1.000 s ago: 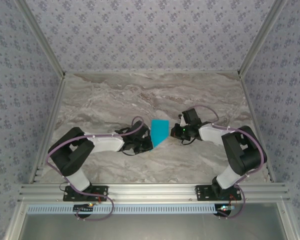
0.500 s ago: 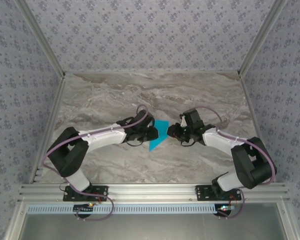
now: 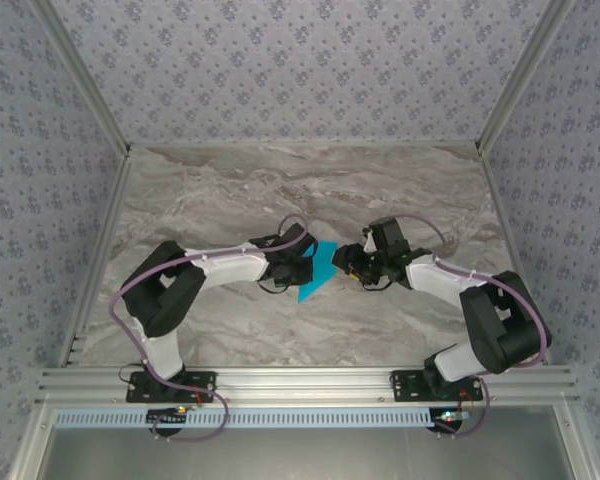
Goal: Fold a paper plane with a square sheet of paper (pick it up from the middle)
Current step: Third fold the triangle at the center of the table, then fourth fold the wing at the center of the table.
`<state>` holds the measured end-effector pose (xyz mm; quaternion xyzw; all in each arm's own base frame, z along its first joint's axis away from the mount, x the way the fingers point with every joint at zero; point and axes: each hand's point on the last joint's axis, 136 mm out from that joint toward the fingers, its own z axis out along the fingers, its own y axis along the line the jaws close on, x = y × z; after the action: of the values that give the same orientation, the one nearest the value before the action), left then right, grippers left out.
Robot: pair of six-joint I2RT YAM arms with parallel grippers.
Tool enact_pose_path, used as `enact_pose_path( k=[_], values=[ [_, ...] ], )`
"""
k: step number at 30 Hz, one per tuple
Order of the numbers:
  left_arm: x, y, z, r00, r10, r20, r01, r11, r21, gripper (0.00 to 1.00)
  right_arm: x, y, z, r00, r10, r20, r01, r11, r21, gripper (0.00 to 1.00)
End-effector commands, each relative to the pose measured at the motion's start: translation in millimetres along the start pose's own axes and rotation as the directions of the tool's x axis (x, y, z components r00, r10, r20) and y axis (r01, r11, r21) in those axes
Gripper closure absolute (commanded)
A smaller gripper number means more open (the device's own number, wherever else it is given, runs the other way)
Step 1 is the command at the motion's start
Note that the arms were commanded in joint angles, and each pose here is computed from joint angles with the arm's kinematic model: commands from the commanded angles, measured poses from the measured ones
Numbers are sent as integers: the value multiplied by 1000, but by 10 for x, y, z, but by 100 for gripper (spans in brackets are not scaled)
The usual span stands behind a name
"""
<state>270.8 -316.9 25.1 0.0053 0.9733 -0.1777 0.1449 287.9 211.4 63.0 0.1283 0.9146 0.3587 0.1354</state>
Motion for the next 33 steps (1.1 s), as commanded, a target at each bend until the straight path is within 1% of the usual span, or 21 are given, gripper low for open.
enact_pose_path(
  k=[1, 5, 12, 18, 26, 33],
  values=[
    [-59, 102, 21, 1000, -17, 6, 18, 997, -70, 97, 30, -35, 59, 999, 29, -26, -29, 1000, -1, 47],
    [40, 234, 76, 998, -58, -24, 55, 991, -122, 99, 38, -62, 126, 998, 38, -42, -38, 999, 9, 52],
    [105, 276, 108, 996, -82, -37, 77, 989, -124, 100, 40, -38, 269, 997, 41, -70, -41, 999, 7, 59],
    [130, 276, 127, 996, -81, -47, 74, 990, -121, 100, 10, -43, 344, 996, 51, -72, -51, 999, 10, 62],
    [140, 276, 130, 995, -82, -50, 76, 990, -115, 100, 19, 12, 400, 994, 58, -92, -60, 998, -19, 73],
    [107, 233, 91, 997, -71, -43, 67, 993, -99, 100, 47, 104, 469, 987, 90, -134, -102, 991, -86, 75]
  ],
)
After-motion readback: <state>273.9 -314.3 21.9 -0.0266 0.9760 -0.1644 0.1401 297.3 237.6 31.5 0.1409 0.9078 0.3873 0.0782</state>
